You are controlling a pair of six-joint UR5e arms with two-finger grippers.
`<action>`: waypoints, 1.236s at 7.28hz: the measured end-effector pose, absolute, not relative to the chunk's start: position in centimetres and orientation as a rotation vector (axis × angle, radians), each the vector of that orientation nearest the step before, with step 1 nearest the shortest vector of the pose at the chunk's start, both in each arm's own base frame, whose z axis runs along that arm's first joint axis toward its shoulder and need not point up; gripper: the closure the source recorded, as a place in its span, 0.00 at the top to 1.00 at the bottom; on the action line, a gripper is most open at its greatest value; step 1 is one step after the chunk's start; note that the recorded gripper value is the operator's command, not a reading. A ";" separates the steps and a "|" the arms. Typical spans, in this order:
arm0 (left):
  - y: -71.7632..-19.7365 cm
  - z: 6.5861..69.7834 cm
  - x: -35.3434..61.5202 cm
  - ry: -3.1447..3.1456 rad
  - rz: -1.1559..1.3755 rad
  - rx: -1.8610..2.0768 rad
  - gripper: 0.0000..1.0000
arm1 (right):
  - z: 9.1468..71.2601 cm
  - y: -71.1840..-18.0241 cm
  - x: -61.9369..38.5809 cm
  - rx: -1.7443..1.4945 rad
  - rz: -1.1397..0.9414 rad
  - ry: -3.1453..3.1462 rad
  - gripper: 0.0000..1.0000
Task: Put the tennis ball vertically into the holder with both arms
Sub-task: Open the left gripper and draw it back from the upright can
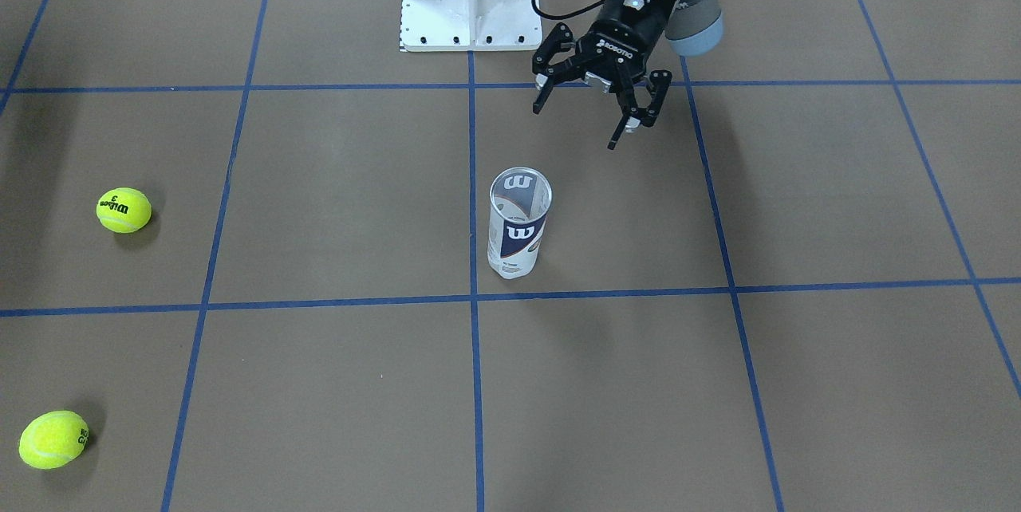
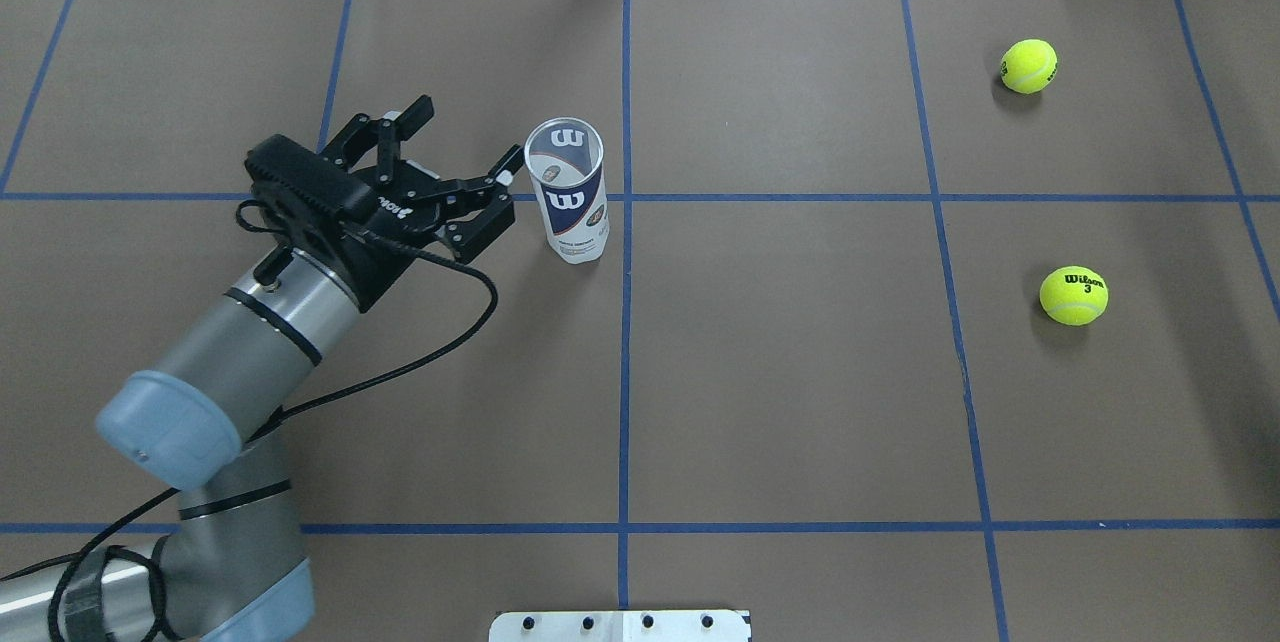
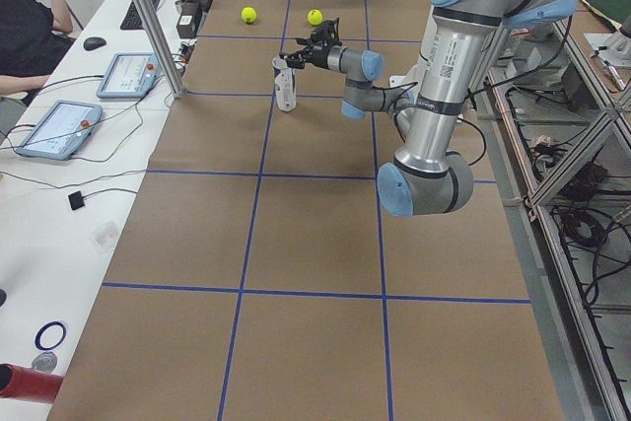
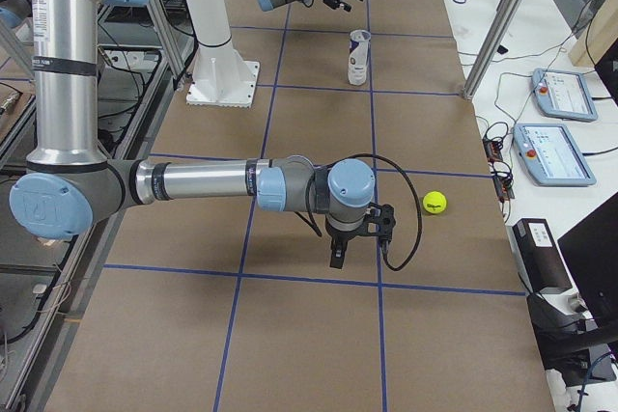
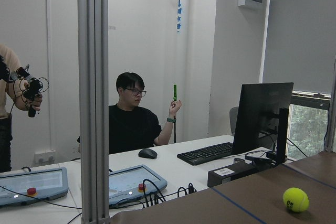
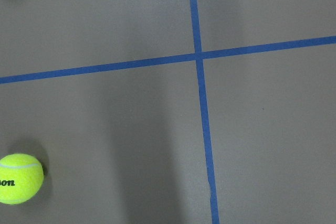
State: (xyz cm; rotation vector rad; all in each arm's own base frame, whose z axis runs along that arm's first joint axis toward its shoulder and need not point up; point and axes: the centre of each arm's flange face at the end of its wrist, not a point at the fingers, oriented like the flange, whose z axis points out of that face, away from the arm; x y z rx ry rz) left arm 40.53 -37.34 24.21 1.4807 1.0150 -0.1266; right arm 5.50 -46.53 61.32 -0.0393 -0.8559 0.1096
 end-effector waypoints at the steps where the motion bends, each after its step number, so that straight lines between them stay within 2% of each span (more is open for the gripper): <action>1: -36.9 27.3 39.8 1.021 -0.141 1.416 1.00 | 61.3 -46.6 5.5 -0.038 0.109 -0.855 0.99; 4: -35.6 32.4 41.4 1.015 -0.092 1.187 0.99 | 61.0 -46.9 5.5 -0.033 0.106 -0.854 0.99; 9: -36.3 31.3 49.3 0.981 -0.098 1.037 0.98 | 59.3 -48.6 4.3 -0.014 0.071 -0.854 0.99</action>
